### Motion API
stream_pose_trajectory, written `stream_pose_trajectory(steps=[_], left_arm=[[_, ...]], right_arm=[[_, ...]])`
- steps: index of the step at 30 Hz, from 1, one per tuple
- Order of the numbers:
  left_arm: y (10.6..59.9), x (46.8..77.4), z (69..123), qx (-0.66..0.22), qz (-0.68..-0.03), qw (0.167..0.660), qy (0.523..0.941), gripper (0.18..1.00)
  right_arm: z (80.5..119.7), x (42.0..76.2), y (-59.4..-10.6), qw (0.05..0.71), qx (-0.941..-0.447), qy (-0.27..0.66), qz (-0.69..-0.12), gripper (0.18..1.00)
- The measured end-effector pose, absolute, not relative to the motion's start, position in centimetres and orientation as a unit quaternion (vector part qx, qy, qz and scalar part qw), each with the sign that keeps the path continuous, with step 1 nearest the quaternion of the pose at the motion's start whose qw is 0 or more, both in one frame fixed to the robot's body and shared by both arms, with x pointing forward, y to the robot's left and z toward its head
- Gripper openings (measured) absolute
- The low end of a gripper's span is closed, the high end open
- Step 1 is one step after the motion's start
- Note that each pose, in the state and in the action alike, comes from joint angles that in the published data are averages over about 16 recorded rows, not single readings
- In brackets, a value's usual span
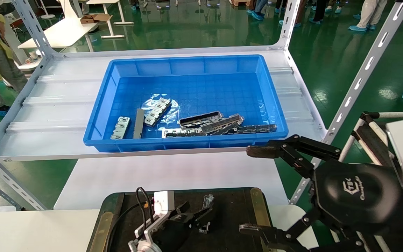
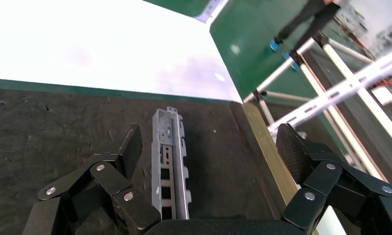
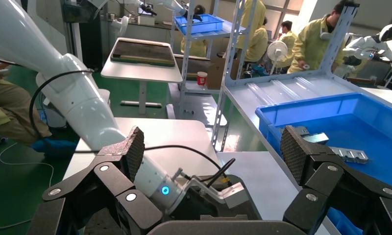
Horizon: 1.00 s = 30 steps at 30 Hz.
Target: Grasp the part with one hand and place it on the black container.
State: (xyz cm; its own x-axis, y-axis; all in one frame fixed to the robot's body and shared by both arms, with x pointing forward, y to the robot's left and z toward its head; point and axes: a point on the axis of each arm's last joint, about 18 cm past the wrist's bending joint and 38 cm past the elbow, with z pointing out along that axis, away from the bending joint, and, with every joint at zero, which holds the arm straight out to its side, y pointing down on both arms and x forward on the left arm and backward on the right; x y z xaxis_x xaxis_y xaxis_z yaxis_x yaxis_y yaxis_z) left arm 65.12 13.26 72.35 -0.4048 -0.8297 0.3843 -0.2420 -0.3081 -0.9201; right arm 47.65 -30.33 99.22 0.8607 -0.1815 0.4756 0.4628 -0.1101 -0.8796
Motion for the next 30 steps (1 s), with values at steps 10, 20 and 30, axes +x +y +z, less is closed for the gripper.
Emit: stream_pose_trajectory(steps=[10,20,30], left_arm=[[15.5,63.7,73.8,-0.466,-0.624,0.196,0.597,1.0],[17.9,62.3,74.6,-0.448,-0.592,0.169,0.649,1.001],[20.2,61.0,75.4,-0.427,-0.566,0.144,0.691,1.001]], right_arm=[[99.2,47.6,-30.3,0.66,-0.704,-0.1,-0.244,0.999],[99.2,47.6,-30.3,0.66,-0.704,-0.1,-0.244,1.001],[99.2,47.6,-30.3,0.66,-0.704,-0.1,-0.244,1.001]])
